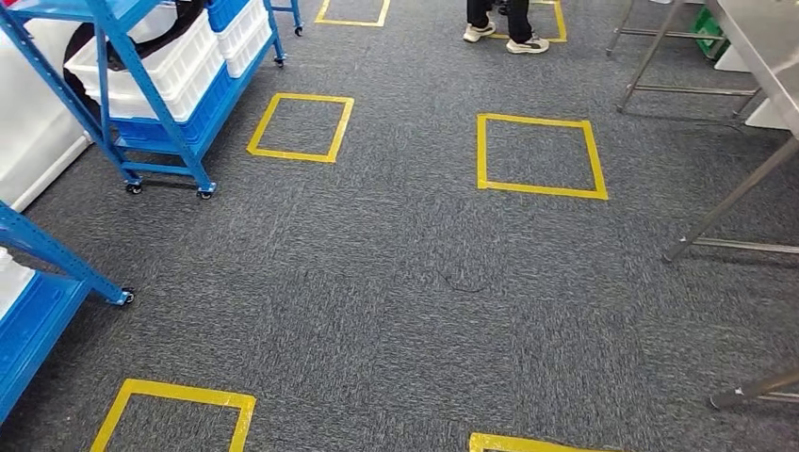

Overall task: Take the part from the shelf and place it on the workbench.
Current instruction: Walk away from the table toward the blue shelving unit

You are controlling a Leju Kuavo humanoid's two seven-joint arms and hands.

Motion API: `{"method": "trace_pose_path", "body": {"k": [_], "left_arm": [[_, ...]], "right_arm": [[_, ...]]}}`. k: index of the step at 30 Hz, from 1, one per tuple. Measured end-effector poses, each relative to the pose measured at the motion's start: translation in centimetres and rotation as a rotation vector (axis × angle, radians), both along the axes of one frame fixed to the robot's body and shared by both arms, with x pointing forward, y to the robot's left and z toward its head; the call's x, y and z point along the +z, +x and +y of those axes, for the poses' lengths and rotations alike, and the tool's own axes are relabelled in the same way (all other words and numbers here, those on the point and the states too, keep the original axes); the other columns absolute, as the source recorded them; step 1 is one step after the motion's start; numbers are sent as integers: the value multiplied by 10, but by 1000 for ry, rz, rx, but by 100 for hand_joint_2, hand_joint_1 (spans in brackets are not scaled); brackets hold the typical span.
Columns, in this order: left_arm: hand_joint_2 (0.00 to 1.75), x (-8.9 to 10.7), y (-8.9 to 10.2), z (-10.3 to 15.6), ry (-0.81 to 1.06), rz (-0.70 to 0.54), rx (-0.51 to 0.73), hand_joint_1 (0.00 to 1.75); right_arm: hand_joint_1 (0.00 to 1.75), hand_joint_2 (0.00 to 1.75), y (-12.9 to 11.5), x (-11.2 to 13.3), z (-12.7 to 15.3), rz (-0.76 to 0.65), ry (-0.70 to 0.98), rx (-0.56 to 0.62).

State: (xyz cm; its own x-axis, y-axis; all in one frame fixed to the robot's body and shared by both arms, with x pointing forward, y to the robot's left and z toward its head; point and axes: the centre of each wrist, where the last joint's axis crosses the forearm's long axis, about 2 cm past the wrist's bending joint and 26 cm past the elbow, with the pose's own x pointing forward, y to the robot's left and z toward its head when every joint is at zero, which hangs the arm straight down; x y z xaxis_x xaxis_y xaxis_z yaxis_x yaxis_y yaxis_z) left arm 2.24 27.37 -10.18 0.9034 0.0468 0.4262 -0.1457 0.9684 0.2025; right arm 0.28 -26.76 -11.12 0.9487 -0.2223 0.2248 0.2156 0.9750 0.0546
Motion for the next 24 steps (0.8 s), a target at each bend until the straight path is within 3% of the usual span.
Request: {"method": "trace_pose_path", "body": {"k": [24], "left_arm": [[0,0,-1,-2,-2,2,3,0]], "right_arm": [[0,0,1,0,0,-2,1,-9]]}}
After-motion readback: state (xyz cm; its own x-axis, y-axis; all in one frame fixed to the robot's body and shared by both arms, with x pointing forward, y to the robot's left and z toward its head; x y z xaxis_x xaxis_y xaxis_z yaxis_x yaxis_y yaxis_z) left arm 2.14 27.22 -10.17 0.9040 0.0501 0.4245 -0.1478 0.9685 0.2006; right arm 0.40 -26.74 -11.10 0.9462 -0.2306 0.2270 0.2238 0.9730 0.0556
